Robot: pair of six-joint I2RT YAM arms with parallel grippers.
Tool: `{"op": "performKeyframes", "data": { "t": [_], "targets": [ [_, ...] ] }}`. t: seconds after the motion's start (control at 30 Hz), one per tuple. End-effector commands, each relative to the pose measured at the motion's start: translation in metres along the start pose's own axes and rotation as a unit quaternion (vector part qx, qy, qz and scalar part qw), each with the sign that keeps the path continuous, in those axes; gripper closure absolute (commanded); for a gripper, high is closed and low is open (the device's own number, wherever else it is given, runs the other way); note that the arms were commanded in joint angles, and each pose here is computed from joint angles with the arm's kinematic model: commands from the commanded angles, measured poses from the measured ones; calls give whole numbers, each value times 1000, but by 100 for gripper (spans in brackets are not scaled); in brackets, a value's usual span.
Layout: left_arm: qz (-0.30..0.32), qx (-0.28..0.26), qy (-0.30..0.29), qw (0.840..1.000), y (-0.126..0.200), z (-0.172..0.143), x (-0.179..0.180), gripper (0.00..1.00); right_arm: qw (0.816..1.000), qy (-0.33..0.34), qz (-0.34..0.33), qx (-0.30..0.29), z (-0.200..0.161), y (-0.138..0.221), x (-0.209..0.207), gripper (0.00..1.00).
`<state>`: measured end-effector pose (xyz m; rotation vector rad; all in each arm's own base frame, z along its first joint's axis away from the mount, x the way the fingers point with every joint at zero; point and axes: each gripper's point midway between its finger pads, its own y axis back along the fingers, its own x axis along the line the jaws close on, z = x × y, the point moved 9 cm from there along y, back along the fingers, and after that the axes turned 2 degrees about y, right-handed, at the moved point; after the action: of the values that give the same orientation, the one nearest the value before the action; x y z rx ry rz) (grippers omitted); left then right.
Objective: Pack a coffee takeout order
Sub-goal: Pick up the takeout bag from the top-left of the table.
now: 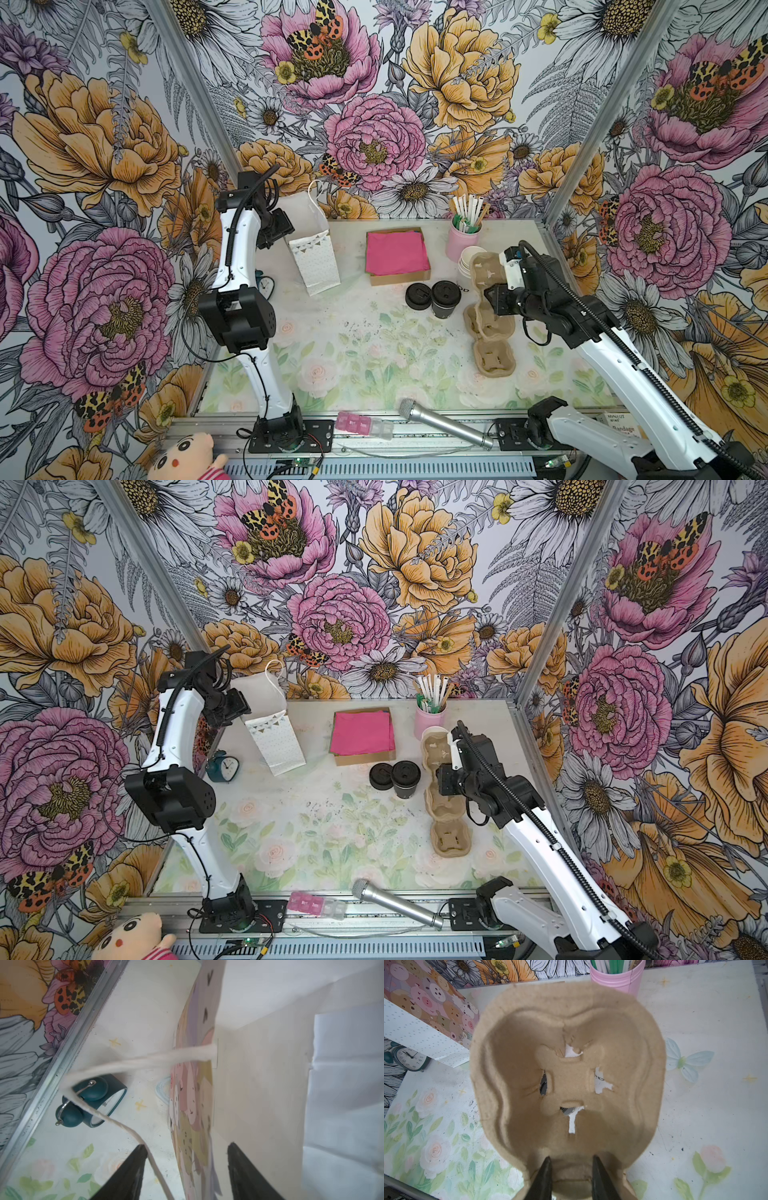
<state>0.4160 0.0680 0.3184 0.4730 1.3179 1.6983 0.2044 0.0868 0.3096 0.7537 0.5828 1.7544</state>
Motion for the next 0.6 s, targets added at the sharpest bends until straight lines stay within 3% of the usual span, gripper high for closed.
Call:
{"op": "performKeyframes", "data": {
  "t": [0.0, 0.3, 0.57],
  "targets": [
    [20, -22, -14, 999, 11, 2, -2, 56, 1000, 11, 11, -15, 0, 4, 2, 81],
    [29, -57, -37, 997, 37, -7, -12, 100, 999, 14, 29, -42, 5, 17, 6, 81],
    [20, -123, -62, 990, 91, -48, -26, 100, 991, 10, 87, -97, 14, 46, 17, 82]
  ]
}}
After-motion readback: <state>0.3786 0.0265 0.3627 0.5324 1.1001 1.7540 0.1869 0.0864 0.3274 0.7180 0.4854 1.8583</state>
